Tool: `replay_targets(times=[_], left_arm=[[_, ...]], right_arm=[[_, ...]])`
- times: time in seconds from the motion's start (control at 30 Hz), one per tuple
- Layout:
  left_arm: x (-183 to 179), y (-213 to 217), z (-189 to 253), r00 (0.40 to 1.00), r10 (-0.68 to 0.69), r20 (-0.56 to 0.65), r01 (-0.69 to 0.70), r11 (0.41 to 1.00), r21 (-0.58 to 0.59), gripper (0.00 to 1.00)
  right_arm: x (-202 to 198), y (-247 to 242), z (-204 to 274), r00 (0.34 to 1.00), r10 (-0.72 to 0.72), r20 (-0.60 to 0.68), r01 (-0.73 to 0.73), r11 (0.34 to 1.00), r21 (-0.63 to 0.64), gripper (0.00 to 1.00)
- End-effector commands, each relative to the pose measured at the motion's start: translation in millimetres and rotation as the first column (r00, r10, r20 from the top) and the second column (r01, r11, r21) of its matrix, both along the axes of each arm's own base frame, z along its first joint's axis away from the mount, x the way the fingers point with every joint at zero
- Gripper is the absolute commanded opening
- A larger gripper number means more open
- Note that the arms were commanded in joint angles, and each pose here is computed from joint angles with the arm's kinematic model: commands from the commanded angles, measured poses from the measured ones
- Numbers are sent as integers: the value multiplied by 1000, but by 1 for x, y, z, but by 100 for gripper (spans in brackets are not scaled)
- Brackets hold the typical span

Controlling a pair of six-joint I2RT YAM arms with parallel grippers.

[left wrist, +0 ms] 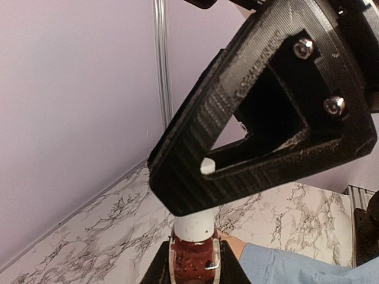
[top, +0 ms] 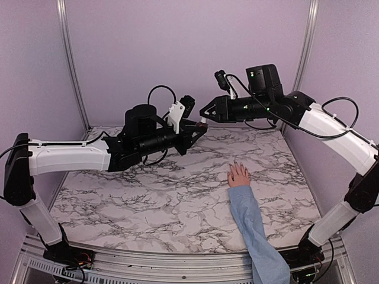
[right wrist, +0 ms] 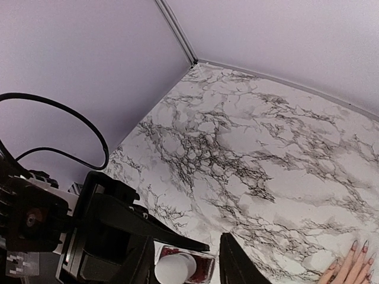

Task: Paint the nails
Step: Unscrew the nail polish bottle.

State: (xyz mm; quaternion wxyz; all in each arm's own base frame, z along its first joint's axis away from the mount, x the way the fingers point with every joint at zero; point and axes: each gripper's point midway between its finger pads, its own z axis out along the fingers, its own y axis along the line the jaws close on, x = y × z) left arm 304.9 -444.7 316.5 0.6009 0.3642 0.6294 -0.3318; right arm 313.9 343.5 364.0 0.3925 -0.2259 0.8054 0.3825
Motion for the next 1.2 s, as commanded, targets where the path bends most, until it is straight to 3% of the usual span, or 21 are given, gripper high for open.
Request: replay_targets(times=[0.0, 0.43, 0.73, 0.97, 1.17], left_arm=[[3, -5, 10, 999, 15, 29, -14, 1000, -5, 0], [3, -7, 11, 1000, 1, 24, -1, 1000, -11, 0], [-20, -6, 19, 985, -170, -30, 167, 983, -72, 0], [-51, -7, 40, 922, -386, -39, 376, 913, -160, 0], [-65, -6, 57, 877, -481, -23, 466, 860, -207, 0]], right_arm=[[-4, 9, 12, 999, 35, 11, -35, 999, 20, 32], [-10, 16, 18, 995, 95, 27, -96, 994, 58, 1], [-25, 22, 26, 972, 207, 108, -213, 976, 48, 0], [-44, 29, 38, 925, 335, 181, -349, 936, 50, 0], [-60, 29, 48, 884, 409, 225, -432, 900, 59, 0]])
